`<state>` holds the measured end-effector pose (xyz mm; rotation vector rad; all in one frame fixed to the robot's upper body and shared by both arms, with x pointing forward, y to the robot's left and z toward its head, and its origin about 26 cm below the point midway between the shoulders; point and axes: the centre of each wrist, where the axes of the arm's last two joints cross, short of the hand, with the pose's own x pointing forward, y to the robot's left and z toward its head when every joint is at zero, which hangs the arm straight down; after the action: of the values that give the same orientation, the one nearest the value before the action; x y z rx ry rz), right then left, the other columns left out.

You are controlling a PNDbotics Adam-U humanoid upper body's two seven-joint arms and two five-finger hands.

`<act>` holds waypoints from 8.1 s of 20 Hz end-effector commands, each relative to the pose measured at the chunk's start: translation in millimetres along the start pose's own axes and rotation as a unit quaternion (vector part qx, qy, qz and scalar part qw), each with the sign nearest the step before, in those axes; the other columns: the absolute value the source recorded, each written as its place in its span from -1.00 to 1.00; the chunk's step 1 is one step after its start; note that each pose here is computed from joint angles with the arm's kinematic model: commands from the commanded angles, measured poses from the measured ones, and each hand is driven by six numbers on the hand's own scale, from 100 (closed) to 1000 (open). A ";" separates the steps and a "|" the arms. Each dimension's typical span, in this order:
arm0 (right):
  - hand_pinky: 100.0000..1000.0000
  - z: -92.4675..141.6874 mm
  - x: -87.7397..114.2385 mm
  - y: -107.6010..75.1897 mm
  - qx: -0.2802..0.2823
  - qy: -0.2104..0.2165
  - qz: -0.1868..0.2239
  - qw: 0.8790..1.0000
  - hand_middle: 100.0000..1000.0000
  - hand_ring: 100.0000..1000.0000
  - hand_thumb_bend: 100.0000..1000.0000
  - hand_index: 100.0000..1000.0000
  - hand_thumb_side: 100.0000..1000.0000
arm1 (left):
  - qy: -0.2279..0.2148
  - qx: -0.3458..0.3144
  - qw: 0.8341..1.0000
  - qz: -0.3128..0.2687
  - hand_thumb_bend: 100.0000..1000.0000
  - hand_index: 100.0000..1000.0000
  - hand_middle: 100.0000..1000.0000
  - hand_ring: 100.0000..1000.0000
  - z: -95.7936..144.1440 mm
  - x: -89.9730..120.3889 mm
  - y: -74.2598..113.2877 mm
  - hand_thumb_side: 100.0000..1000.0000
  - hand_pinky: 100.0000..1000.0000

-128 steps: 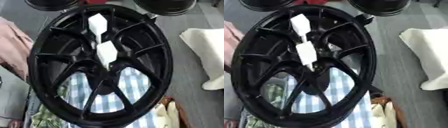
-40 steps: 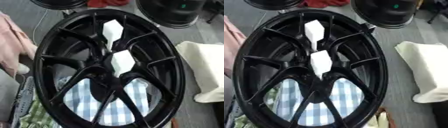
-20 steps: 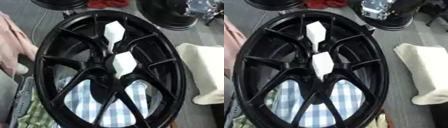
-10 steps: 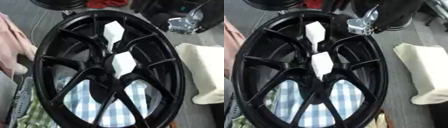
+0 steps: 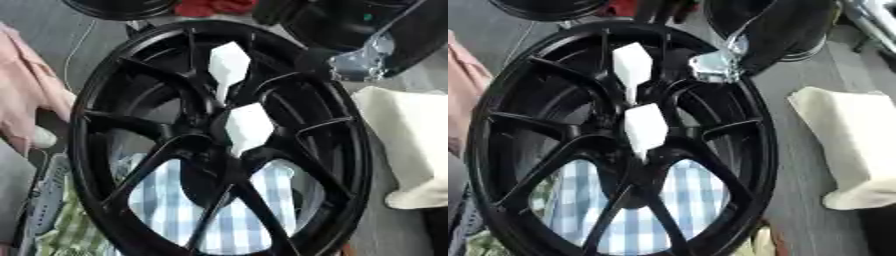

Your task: Pull the pin out of the wheel hub.

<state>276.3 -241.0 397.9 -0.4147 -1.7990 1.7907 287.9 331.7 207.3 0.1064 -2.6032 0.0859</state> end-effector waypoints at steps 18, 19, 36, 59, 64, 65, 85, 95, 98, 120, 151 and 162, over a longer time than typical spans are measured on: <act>0.64 -2.6 -21.8 -7.7 -0.087 0.074 0.017 0.993 0.69 0.70 -0.34 0.65 -0.75 | -0.021 -0.027 0.999 0.015 -0.97 0.56 0.26 0.26 -13.4 7.7 -7.2 0.34 0.46; 0.65 -2.1 -22.5 -7.3 -0.087 0.074 0.016 0.993 0.70 0.72 -0.34 0.65 -0.76 | -0.021 -0.028 0.999 0.015 -0.97 0.56 0.26 0.26 -13.8 7.8 -7.4 0.34 0.46; 0.67 12.0 -17.5 5.1 -0.069 0.045 -0.005 0.997 0.76 0.75 -0.40 0.65 -0.77 | -0.022 -0.025 0.999 0.015 -0.97 0.56 0.26 0.26 -13.8 7.5 -8.3 0.35 0.46; 0.67 16.0 -14.0 6.7 -0.101 0.031 -0.011 0.994 0.78 0.75 -0.46 0.65 -0.83 | -0.024 -0.028 0.999 0.017 -0.97 0.56 0.26 0.25 -15.1 7.4 -9.8 0.36 0.46; 0.67 18.3 -13.3 2.7 -0.119 0.036 -0.008 0.992 0.78 0.75 -0.45 0.66 -0.85 | -0.024 -0.030 0.999 0.016 -0.97 0.56 0.26 0.25 -15.2 7.4 -10.0 0.36 0.46; 0.67 18.3 -13.8 2.7 -0.119 0.038 -0.008 0.992 0.78 0.75 -0.45 0.66 -0.84 | -0.024 -0.030 0.999 0.016 -0.97 0.55 0.26 0.25 -15.1 7.3 -10.1 0.37 0.46; 0.68 17.7 -33.9 7.7 -0.105 0.086 -0.018 0.991 0.57 0.76 -0.43 0.61 -0.77 | -0.023 -0.029 0.999 0.016 -0.97 0.55 0.26 0.25 -14.4 6.9 -10.3 0.38 0.46; 0.67 16.4 -38.4 11.0 -0.090 0.088 -0.027 0.992 0.40 0.74 -0.56 0.55 -0.76 | -0.022 -0.029 0.999 0.017 -0.97 0.55 0.26 0.25 -14.0 6.5 -11.0 0.38 0.46; 0.67 16.1 -38.9 11.6 -0.085 0.087 -0.031 0.992 0.38 0.73 -0.63 0.51 -0.77 | -0.022 -0.029 0.999 0.017 -0.97 0.55 0.26 0.25 -13.8 6.4 -10.9 0.38 0.46; 0.56 13.6 -34.0 10.2 -0.121 0.046 -0.082 0.988 -0.16 0.43 -1.00 -0.27 -1.00 | -0.019 -0.025 0.999 0.019 -0.96 0.56 0.26 0.25 -13.0 6.1 -11.0 0.38 0.46; 0.44 78.0 -24.9 -19.2 -0.286 0.022 -0.144 0.947 -0.28 0.26 -1.00 -0.57 -1.00 | -0.001 -0.019 1.000 0.005 -0.96 0.57 0.27 0.26 -4.6 5.7 -2.1 0.34 0.46; 0.41 129.6 -74.3 2.2 -0.391 0.155 -0.137 0.897 -0.27 0.24 -1.00 -0.54 -1.00 | 0.016 -0.006 1.000 -0.009 -0.98 0.57 0.27 0.27 8.1 4.0 6.1 0.32 0.46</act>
<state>265.2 -384.7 370.9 -0.5706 -2.1080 0.7039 283.5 333.2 192.5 0.0970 -2.5409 0.0958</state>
